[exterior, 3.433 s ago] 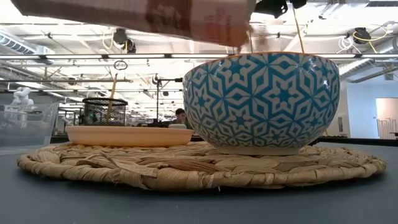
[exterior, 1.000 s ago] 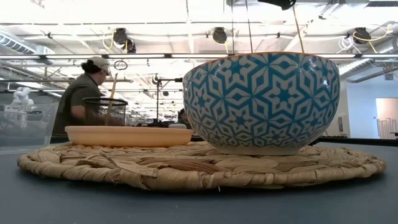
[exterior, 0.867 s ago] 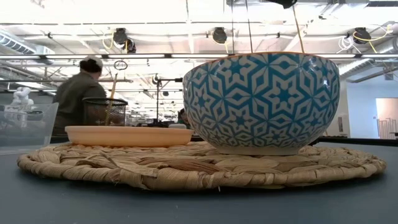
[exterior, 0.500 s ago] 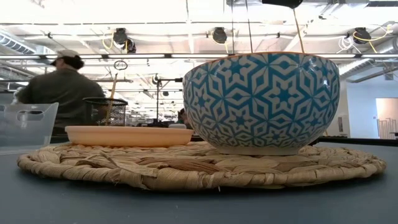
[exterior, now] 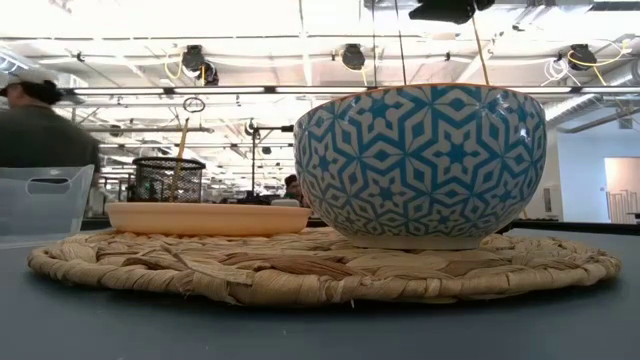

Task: Arrange a breakfast setting
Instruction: Pour the cereal into the orange bowl

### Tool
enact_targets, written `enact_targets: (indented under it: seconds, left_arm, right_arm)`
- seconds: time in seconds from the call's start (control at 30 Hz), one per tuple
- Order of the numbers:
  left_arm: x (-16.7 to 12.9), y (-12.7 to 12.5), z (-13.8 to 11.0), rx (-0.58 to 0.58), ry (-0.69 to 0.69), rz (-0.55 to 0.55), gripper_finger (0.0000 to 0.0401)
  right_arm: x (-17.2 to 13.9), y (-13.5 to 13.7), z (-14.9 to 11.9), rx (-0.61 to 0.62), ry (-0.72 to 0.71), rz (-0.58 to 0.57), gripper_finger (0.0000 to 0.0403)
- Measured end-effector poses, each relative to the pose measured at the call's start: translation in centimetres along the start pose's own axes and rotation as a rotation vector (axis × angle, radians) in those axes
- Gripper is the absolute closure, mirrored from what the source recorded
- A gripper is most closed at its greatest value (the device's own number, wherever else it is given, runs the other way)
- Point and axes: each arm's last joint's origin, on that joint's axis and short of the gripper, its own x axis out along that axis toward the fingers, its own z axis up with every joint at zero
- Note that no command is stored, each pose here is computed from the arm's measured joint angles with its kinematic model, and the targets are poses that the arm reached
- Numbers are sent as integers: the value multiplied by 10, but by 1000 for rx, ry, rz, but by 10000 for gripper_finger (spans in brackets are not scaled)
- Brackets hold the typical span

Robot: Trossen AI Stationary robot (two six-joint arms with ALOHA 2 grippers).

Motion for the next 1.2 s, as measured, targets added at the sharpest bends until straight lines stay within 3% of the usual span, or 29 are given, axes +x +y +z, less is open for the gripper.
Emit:
enact_targets:
  seconds: [0.3,0.67,0.9,1.2]
  left_arm:
    - [19,8,-2,61,-105,61,238]
    - [49,9,-21,157,-169,79,238]
    - [55,8,-25,223,-207,90,238]
    - [55,8,-24,226,-209,86,238]
  right_arm:
    - [21,5,17,-1,-218,162,110]
    - [55,8,28,69,-399,180,110]
    - [60,13,31,35,-481,350,110]
    - [59,11,42,75,-623,334,110]
